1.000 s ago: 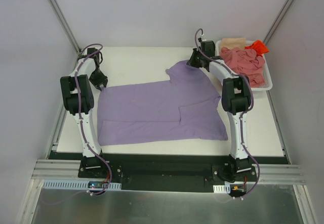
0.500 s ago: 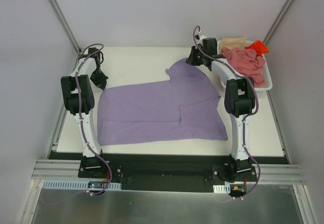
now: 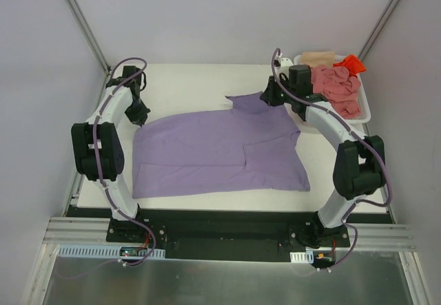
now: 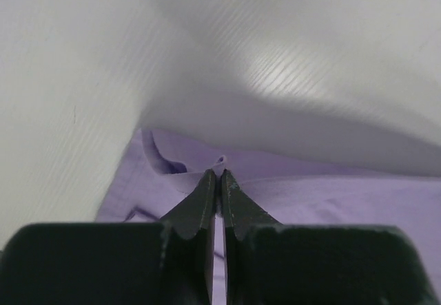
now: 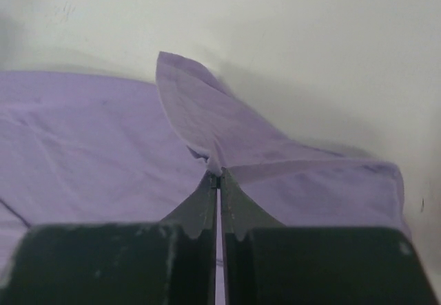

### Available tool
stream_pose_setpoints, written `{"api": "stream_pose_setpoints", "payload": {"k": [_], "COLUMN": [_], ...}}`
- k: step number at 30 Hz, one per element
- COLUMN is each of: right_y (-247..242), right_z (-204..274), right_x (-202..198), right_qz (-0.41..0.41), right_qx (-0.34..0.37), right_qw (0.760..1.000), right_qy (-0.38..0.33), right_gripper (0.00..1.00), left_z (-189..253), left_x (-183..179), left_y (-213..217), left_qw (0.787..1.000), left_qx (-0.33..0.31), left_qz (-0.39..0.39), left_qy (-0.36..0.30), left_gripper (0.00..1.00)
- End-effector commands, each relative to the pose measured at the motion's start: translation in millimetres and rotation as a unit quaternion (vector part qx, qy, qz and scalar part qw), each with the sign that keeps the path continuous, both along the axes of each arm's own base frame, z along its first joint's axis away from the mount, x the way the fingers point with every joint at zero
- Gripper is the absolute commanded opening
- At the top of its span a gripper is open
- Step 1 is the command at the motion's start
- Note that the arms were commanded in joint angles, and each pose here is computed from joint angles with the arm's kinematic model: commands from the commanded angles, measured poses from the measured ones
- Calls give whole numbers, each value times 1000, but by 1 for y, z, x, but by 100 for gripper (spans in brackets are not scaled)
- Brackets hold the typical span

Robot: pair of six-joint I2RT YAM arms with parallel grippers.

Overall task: Fold and stack the t-shirts
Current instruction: Grap the side of the flattened tshirt furthest away from the robot with both arms, then fold the other side of the tshirt into a rectangle

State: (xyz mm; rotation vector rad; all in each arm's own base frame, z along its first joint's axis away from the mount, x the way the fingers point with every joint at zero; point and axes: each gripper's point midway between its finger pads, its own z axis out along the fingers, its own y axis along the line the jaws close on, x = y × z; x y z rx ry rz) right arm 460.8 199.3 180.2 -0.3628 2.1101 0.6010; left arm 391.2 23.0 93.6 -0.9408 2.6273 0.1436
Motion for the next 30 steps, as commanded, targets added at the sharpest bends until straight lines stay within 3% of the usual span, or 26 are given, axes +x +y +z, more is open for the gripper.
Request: {"api": "stream_pose_setpoints", "payload": {"k": [1, 15, 30], "right_y": [-8, -55, -87], "right_z": [26, 22, 16], "right_x": [-30, -134, -179], "right_qz": [-3, -49, -84], "right_qx": [-4, -19, -60], "right_qw": [999, 997, 994], "right_qy": [-45, -51, -27], "right_gripper": [0, 1, 0], "left_z": [9, 7, 7], "left_x": [-37, -90, -116], "left_y": [6, 1, 8], "left_qw": [999, 998, 995], "left_qx": [31, 26, 42], "left_qz": [15, 36, 58], "left_qy": [7, -34, -64], "left_gripper": [0, 0, 0]}}
